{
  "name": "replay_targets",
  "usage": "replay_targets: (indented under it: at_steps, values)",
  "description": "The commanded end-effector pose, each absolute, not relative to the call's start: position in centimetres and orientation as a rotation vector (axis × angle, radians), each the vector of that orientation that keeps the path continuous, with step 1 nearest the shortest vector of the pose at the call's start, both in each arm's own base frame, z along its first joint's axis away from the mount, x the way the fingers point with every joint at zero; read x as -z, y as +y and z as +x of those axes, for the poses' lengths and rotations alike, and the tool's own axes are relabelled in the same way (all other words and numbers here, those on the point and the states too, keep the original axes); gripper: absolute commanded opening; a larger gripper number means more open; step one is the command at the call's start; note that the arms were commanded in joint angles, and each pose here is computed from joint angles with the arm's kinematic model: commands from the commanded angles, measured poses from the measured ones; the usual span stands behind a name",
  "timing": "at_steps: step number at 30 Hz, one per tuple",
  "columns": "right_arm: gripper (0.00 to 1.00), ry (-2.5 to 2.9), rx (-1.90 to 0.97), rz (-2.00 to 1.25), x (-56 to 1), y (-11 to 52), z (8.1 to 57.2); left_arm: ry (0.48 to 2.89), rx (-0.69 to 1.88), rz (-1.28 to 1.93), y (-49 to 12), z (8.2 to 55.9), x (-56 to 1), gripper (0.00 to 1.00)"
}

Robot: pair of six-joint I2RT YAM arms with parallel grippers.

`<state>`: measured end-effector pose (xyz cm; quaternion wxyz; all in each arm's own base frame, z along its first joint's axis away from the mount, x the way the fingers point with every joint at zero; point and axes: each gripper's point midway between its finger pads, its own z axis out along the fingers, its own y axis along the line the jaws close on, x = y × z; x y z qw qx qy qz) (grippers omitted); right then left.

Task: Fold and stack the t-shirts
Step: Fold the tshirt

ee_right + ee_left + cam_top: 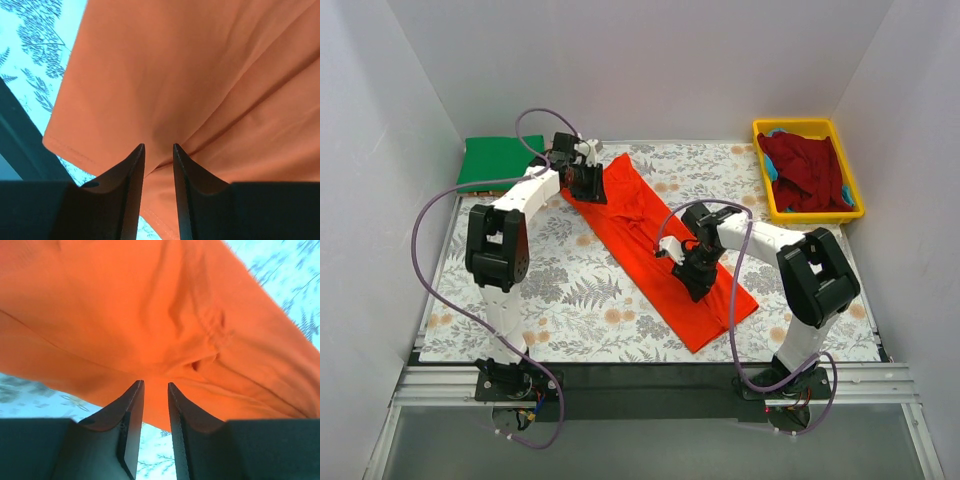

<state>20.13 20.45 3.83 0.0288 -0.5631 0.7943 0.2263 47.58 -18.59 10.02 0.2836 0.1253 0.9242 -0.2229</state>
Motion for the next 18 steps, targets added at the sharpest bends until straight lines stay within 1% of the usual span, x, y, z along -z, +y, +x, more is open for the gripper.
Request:
replay_targets:
  at_steps: [1,3,6,9,11,12,13,14,15,16,17,18]
  values:
    - [0.35,2.494,-0.673,-1.749,-2.6,20.1,19.7,2.613,0.686,0.231,-19.5,44.9,-6.0,0.24]
    - [0.32,2.526,-0.710,-1.762,-1.5,20.3,18.7,2.642,0.665,0.201,-19.3,45.2,-4.4,0.22]
    - [0.31,2.529,-0.774,-1.795,-0.7,21.8,17.3,2.659,0.607,0.194,-18.9,46.6,-2.6,0.21]
    - [0.31,2.507,-0.853,-1.852,-0.1,23.9,15.7,2.678,0.509,0.224,-18.0,47.9,-1.0,0.18]
    - [0.31,2.458,-0.938,-1.878,-0.3,26.8,14.7,2.679,0.446,0.243,-17.2,49.5,0.1,0.16]
    - [0.32,2.460,-0.972,-1.885,0.2,27.8,14.3,2.669,0.397,0.283,-16.6,50.2,0.5,0.16]
    - [0.34,2.387,-1.069,-1.879,-1.3,30.9,14.3,2.639,0.366,0.284,-16.2,52.1,0.5,0.16]
    - [0.37,2.368,-1.120,-1.866,-1.8,32.3,14.5,2.621,0.348,0.299,-15.9,53.1,0.4,0.16]
    - [0.42,2.365,-1.171,-1.852,-1.9,33.5,14.8,2.604,0.356,0.313,-15.8,54.1,-0.2,0.17]
    - [0.45,2.327,-1.225,-1.818,-3.2,35.0,15.6,2.586,0.386,0.324,-15.7,55.0,-0.6,0.17]
    - [0.48,2.255,-1.235,-1.789,-5.2,36.8,17.4,2.515,0.413,0.330,-16.2,57.1,-2.8,0.20]
    - [0.49,2.221,-1.240,-1.761,-6.5,37.4,18.5,2.506,0.437,0.333,-16.3,57.3,-3.9,0.21]
